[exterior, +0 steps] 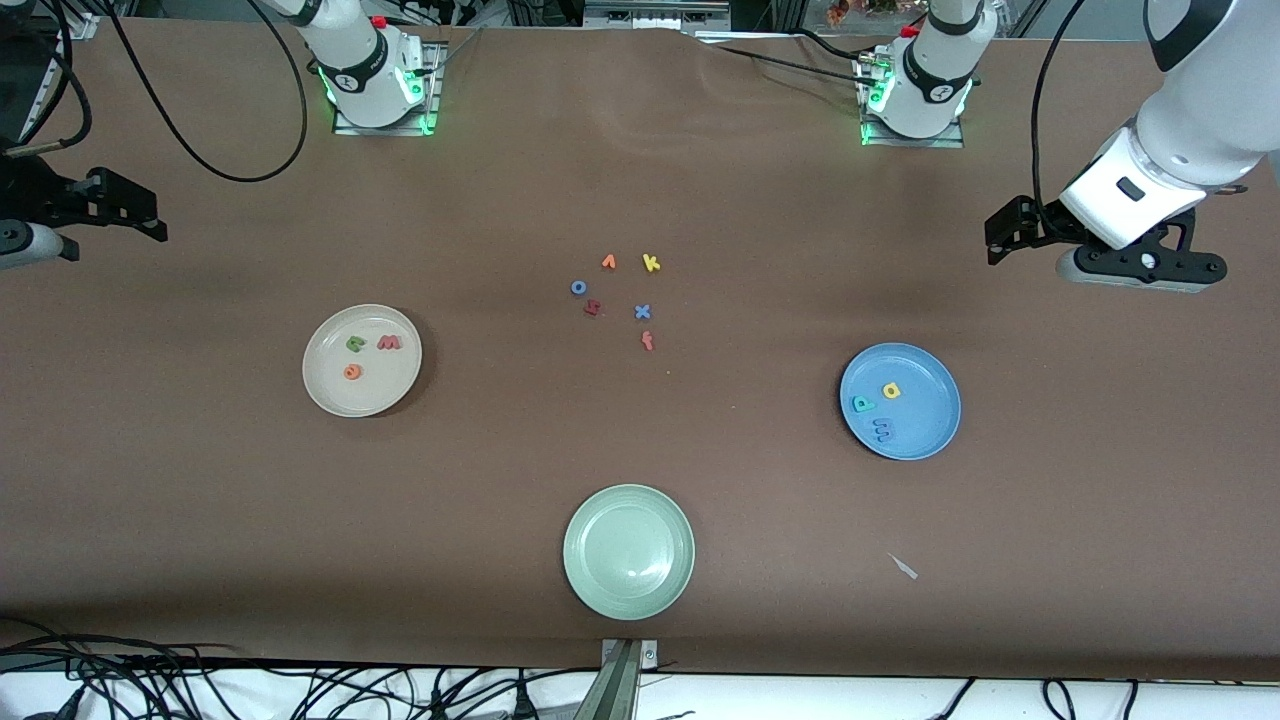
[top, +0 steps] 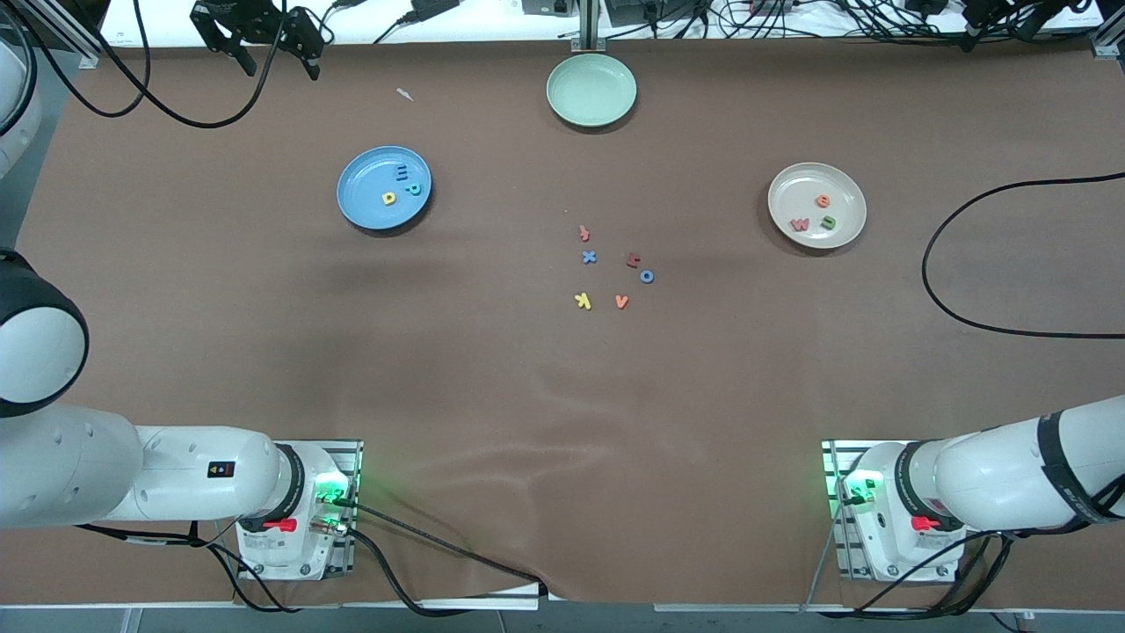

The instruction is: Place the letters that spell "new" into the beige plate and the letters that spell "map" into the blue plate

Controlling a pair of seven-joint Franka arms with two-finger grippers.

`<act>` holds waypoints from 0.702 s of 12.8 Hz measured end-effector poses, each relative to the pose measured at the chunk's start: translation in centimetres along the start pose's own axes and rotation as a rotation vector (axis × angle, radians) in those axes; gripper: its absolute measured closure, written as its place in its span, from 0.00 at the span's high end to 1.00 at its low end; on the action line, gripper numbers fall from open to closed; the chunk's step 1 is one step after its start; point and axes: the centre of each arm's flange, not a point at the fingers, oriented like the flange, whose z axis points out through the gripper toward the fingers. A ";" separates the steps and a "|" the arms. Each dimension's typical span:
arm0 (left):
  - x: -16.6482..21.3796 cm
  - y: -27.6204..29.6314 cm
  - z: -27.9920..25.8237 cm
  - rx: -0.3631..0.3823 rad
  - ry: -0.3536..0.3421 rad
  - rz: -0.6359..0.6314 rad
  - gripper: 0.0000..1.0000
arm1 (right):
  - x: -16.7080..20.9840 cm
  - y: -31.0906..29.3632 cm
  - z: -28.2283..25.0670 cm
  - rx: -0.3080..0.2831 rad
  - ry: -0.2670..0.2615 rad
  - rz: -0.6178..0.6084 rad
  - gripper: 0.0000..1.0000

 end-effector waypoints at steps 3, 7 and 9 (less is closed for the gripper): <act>0.0 0.0 0.0 0.000 0.000 0.000 1.00 | 0.7 -0.1 0.8 -0.004 -0.003 -0.001 1.00; 0.0 0.0 0.0 0.000 0.000 0.000 1.00 | 1.1 0.0 0.4 -0.020 0.032 -0.001 1.00; 0.0 0.0 0.0 0.000 0.000 0.000 1.00 | 1.5 -0.4 0.3 -0.029 0.048 -0.009 1.00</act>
